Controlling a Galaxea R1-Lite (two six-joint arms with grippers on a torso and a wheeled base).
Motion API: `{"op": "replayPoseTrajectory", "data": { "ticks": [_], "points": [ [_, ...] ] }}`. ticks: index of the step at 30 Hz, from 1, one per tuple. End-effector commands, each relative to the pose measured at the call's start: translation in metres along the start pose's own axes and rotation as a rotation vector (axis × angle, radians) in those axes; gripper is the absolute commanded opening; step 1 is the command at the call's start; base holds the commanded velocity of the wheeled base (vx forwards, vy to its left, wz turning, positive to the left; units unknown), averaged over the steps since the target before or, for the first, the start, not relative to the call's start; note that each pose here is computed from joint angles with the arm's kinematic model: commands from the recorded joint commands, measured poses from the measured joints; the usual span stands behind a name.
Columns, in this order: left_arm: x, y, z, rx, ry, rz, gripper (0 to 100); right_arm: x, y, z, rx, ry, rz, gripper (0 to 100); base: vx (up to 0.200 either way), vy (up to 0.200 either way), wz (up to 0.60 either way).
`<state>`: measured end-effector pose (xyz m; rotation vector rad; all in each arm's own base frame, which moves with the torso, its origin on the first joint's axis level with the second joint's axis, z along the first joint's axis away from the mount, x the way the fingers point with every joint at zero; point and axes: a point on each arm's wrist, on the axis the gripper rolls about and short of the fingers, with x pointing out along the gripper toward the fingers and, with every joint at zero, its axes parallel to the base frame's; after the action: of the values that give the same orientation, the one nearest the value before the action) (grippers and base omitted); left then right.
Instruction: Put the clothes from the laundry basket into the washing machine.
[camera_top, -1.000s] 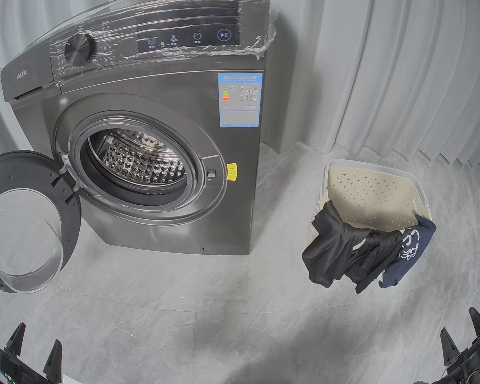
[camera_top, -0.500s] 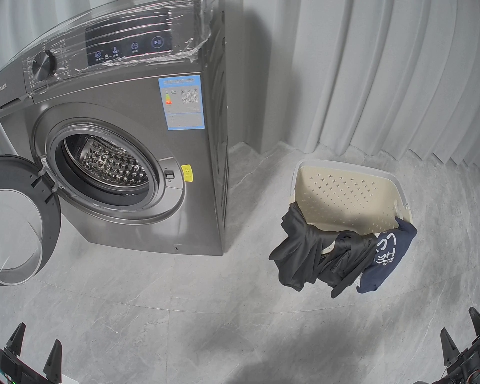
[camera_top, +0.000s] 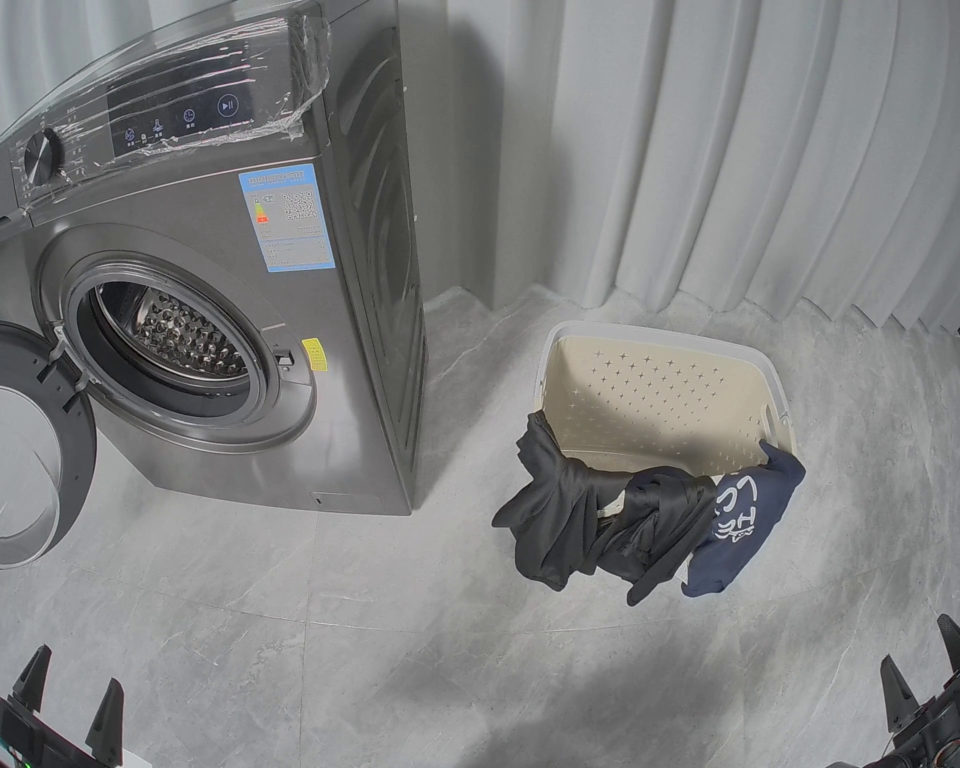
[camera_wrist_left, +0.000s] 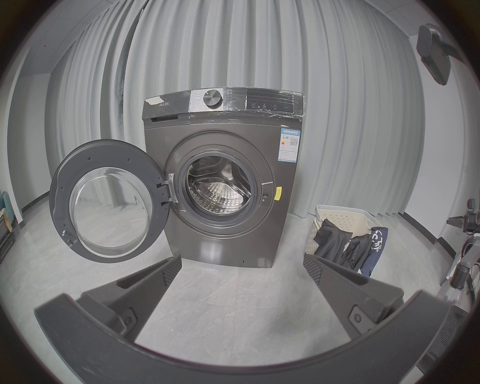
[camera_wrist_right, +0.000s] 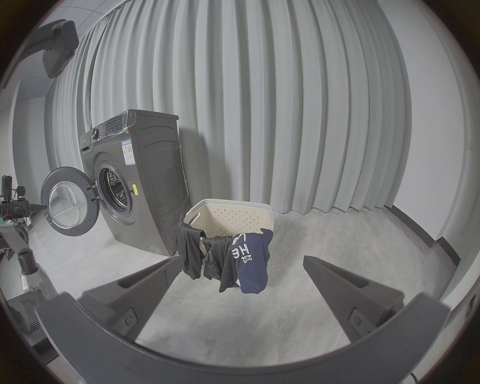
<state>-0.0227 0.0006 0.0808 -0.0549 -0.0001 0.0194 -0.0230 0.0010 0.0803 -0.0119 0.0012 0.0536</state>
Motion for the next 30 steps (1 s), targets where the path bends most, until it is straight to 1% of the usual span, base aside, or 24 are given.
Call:
{"op": "replayPoseTrajectory", "data": {
  "ticks": [1,15,30],
  "points": [
    [0.0003,0.0002,-0.0047,0.000,0.004,0.001,100,0.0002,0.0000,-0.0048,0.000,0.003,0.002,100,0.000,-0.200,0.00],
    [0.0003,0.0002,-0.0047,0.000,0.004,0.001,100,0.0002,0.0000,-0.0048,0.000,0.003,0.002,100,0.000,-0.200,0.00],
    [0.0003,0.0002,-0.0047,0.000,0.004,0.001,100,0.0002,0.0000,-0.0048,0.000,0.003,0.002,100,0.000,0.000,0.00]
  ]
}}
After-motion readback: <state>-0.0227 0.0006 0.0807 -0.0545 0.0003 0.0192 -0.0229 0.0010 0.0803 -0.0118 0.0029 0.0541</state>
